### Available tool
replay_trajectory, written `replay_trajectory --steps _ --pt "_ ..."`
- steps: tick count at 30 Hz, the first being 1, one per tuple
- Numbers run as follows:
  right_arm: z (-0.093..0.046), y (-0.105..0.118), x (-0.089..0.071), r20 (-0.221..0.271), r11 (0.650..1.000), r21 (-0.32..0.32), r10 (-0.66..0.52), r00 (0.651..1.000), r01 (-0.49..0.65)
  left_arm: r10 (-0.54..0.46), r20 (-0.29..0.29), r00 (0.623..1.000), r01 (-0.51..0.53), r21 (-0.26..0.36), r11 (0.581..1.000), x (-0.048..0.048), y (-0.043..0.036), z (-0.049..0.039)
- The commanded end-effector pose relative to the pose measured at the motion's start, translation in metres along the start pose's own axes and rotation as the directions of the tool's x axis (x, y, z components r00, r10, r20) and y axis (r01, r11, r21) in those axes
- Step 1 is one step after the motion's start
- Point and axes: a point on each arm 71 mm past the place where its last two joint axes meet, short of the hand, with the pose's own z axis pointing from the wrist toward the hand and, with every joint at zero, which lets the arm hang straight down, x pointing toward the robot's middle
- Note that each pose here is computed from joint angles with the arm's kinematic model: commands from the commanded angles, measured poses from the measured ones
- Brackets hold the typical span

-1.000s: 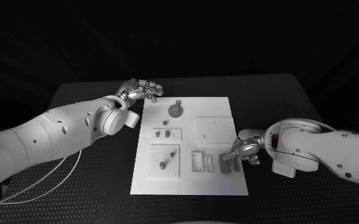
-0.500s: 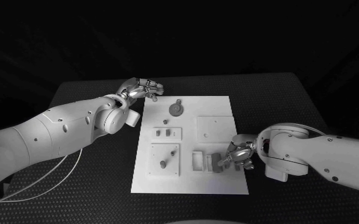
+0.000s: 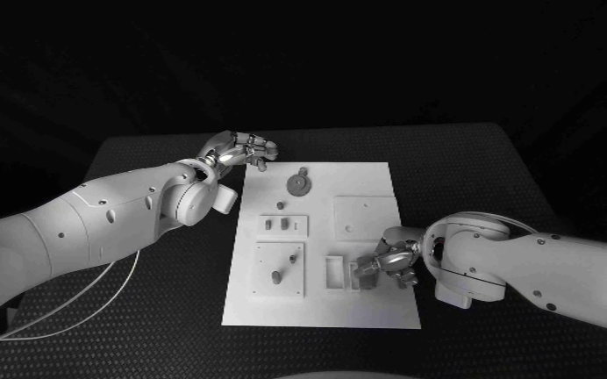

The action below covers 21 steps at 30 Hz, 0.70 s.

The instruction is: Assemble the parts on the task board

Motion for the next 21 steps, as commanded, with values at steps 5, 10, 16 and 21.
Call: replay_trajectory --steps 5,10,16,21 --pt "0.0029 0.0007 0.001 0.012 1.0 0.014 0.0 1.0 -0.001 -0.012 -0.017 1.0 0.012 0.009 1.0 0.0025 -0.0014 0.0002" --pt "0.0038 -0.0013 -0.0007 0.029 1.0 0.027 0.004 1.0 -0.005 -0.012 -0.015 1.0 0.012 0.008 1.0 0.0021 -0.0012 0.0001" --pt "0.003 -0.0028 -0.0022 0.047 0.999 0.027 0.021 0.999 -0.023 -0.012 -0.015 1.0 0.012 0.008 1.0 0.0022 -0.0013 0.0001" --pt "-0.0002 -0.0043 -0.0015 0.048 0.998 0.025 0.059 0.997 -0.06 -0.011 -0.013 1.0 0.011 0.007 1.0 0.0015 -0.0011 -0.0001"
